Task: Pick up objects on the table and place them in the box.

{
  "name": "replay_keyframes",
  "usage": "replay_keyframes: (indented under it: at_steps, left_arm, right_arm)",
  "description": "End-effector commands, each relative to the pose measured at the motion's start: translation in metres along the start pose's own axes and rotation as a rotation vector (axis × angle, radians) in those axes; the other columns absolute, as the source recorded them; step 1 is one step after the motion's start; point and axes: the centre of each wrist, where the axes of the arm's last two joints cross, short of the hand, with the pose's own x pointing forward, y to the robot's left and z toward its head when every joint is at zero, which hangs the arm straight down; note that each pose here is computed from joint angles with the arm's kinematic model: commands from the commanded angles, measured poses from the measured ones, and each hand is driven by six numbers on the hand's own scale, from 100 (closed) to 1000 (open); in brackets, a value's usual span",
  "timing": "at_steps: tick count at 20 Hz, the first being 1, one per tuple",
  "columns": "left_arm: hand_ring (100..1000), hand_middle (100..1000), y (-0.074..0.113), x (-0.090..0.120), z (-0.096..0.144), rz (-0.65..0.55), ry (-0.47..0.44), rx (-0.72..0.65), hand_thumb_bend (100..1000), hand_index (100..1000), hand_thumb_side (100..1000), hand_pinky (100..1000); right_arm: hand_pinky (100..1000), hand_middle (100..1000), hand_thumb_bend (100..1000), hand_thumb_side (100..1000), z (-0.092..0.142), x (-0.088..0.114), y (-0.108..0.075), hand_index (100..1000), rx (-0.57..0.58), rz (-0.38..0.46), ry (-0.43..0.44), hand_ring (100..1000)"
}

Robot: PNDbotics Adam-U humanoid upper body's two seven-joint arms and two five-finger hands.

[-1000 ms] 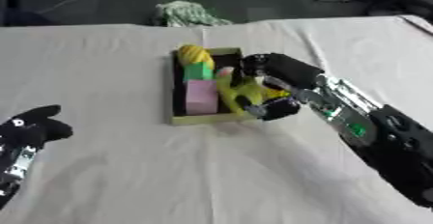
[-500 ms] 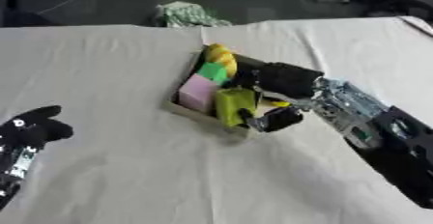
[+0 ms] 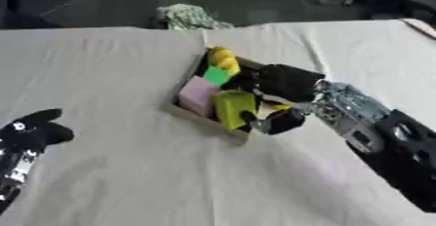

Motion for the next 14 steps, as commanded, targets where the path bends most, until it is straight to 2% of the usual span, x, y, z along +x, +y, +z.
replay_keyframes:
  at_steps: [1, 5, 9, 10, 14]
  left_arm:
    - [721, 631, 0.0036, 0.0062, 0.0003, -0.015, -0.021, 0.003, 100, 866, 796, 826]
    - [721, 632, 0.0034, 0.0063, 0.0001, -0.014, -0.021, 0.002, 100, 866, 797, 825]
    - [721, 632, 0.0034, 0.0064, 0.0, -0.014, -0.021, 0.001, 100, 866, 796, 825]
    - [721, 632, 0.0035, 0.0065, 0.0, -0.014, -0.021, 0.001, 100, 866, 798, 825]
    - [721, 632, 0.0036, 0.0063, 0.0002, -0.014, -0.019, 0.002, 100, 866, 800, 825]
  right_arm:
    - [699, 882, 100, 302, -0.0007, -0.0018, -0.0121, 979, -0.032, 0.075, 0.009, 768]
    - [722, 916, 100, 360, -0.0025, -0.0018, -0.0115, 991, -0.04, 0.137, 0.012, 811]
    - [753, 942, 100, 457, -0.0027, -0.0024, -0.0111, 1000, -0.028, 0.206, 0.0, 860]
    - [769, 954, 133, 487, -0.0024, -0.0029, -0.0108, 1000, -0.016, 0.223, -0.002, 878]
    - [796, 968, 149, 476, -0.0014, -0.0042, -0.0092, 1000, 0.017, 0.28, -0.001, 908]
